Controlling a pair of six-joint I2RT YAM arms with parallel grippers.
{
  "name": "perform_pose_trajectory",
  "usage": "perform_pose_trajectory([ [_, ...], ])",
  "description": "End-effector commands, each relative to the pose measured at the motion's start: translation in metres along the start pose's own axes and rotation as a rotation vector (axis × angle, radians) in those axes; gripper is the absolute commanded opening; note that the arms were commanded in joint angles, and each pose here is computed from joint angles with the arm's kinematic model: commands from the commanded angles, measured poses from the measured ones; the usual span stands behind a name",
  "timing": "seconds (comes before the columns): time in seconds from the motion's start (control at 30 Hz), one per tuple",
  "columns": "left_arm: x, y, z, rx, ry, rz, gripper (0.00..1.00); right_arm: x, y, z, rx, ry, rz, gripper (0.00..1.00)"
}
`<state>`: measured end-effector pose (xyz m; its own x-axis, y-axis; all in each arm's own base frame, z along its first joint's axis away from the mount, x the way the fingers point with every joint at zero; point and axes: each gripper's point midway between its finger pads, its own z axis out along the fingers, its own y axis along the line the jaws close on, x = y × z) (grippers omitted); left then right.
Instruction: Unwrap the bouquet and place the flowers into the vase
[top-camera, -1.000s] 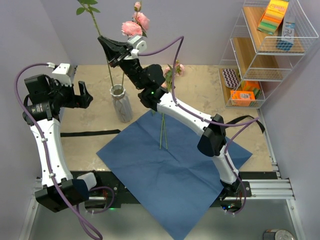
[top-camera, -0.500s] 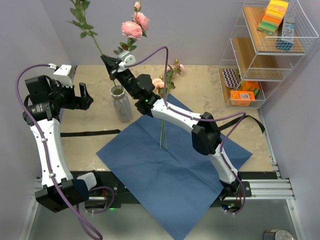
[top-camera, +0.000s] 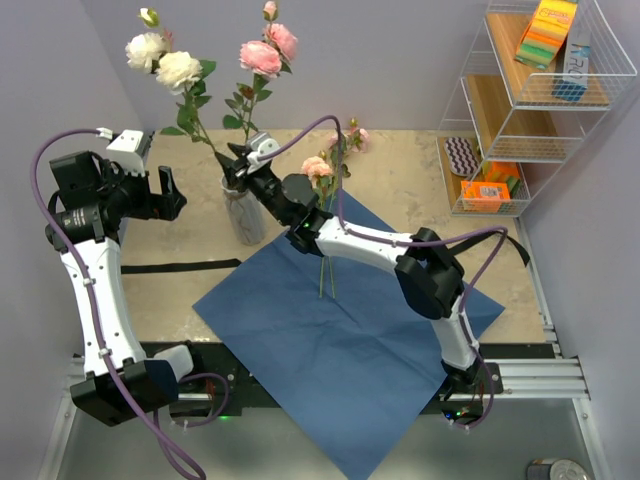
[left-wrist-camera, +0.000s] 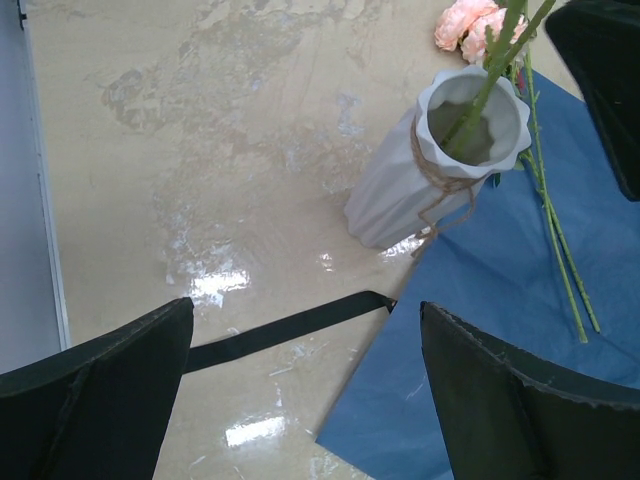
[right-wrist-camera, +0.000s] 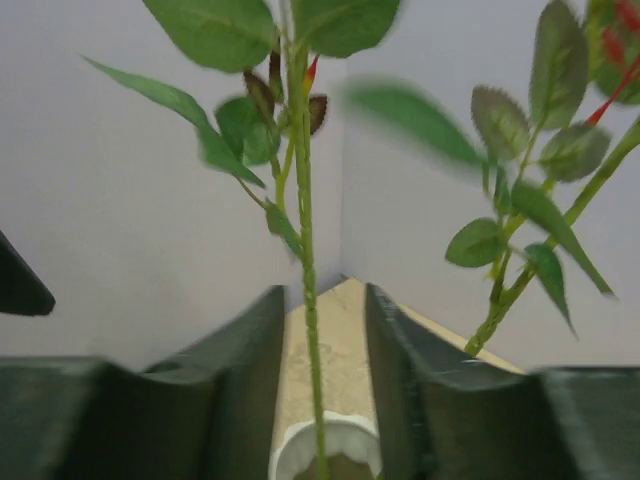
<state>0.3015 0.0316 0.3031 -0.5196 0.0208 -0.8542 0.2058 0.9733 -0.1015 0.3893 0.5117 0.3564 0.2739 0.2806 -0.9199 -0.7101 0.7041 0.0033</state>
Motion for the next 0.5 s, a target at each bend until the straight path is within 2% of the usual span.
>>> perform_pose_trajectory([
  [0.0, -0.004, 0.001, -0.005, -0.015, -0.034, 0.026, 0.99, -0.084, 0.001, -0.006, -0.004, -0.146, 0.039, 0.5],
  [0.03, -0.004, 0.002, -0.004, -0.016, -0.034, 0.02, 0.99, -0.076, 0.001, -0.01, -0.011, -0.113, 0.033, 0.62],
  [0.1, -0.005, 0.001, -0.005, -0.015, -0.038, 0.02, 0.99, -0.063, 0.004, -0.021, -0.02, -0.06, 0.025, 0.66],
  [0.13, -0.005, 0.001, -0.005, -0.014, -0.04, 0.013, 0.99, -0.077, 0.0, -0.029, -0.015, -0.063, 0.025, 0.67],
  [0.2, -0.007, 0.001, -0.004, -0.014, -0.045, 0.01, 0.99, -0.064, -0.004, -0.047, 0.006, -0.002, 0.015, 0.67],
  [0.27, -0.008, 0.002, -0.004, -0.019, -0.047, 0.005, 0.99, -0.072, -0.012, -0.065, 0.028, 0.052, 0.015, 0.66],
  [0.33, -0.008, 0.003, -0.003, -0.018, -0.046, 0.001, 0.99, -0.041, -0.024, -0.091, 0.077, 0.184, -0.002, 0.65],
  [0.37, -0.008, 0.003, -0.004, -0.021, -0.044, 0.002, 0.99, -0.055, -0.031, -0.103, 0.099, 0.179, 0.006, 0.64],
  [0.4, -0.008, 0.002, -0.004, -0.018, -0.045, 0.004, 0.99, -0.031, -0.035, -0.123, 0.119, 0.243, 0.007, 0.64],
  [0.47, -0.006, 0.001, -0.005, -0.018, -0.043, 0.003, 0.99, -0.029, -0.052, -0.146, 0.2, 0.278, 0.024, 0.64],
])
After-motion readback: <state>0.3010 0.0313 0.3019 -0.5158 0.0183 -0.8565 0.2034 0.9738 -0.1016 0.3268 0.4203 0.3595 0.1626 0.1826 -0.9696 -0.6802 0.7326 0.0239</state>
